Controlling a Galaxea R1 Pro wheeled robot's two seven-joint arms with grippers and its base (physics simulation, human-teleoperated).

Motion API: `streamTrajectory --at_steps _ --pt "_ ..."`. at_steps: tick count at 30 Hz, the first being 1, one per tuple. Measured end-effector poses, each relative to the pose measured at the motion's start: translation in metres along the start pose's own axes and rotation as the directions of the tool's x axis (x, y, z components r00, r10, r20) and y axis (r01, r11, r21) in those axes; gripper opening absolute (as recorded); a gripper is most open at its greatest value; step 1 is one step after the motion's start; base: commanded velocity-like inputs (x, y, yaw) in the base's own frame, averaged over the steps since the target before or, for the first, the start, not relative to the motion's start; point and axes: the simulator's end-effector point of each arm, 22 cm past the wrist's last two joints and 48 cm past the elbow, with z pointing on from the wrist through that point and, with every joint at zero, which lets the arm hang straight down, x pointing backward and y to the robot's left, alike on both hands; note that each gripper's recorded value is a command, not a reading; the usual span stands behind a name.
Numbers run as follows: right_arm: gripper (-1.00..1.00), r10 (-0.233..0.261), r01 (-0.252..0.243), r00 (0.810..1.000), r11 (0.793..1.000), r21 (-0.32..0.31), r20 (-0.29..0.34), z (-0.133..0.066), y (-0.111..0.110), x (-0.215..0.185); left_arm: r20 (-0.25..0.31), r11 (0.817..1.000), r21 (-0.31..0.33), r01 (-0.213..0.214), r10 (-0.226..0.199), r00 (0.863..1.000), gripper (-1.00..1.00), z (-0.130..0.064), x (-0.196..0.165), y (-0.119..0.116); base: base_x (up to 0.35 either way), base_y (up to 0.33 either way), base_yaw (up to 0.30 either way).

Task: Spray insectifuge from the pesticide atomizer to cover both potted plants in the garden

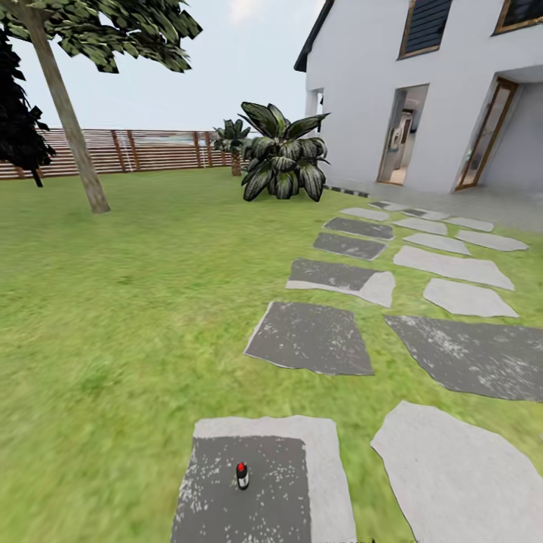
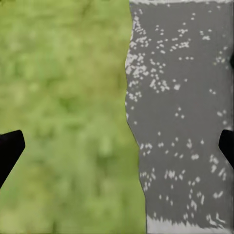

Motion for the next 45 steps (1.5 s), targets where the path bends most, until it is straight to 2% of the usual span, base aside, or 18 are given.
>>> streamTrajectory --at_steps 14,22,45 --pt "1.0 -0.001 0.001 1.0 1.0 0.0 0.0 -0.0001 0.0001 0.0003 0.0 1.0 0.0 0.0 0.0 1.0 1.0 0.0 0.0001 0.0001 0.002 0.001 -0.061" --pt "1.0 -0.001 0.001 1.0 1.0 0.0 -0.004 -0.0007 0.0 0.0017 0.0 1.0 0.0 0.0 0.0 1.0 1.0 0.0 0.0 0.0 0.01 0.022 -0.249" --pt "1.0 -0.002 0.002 1.0 1.0 0.0 -0.004 -0.0006 0.0001 0.0017 0.0 1.0 -0.001 0.002 -0.002 1.0 1.0 0.0 -0.0001 0.0003 0.051 0.293 -0.3"
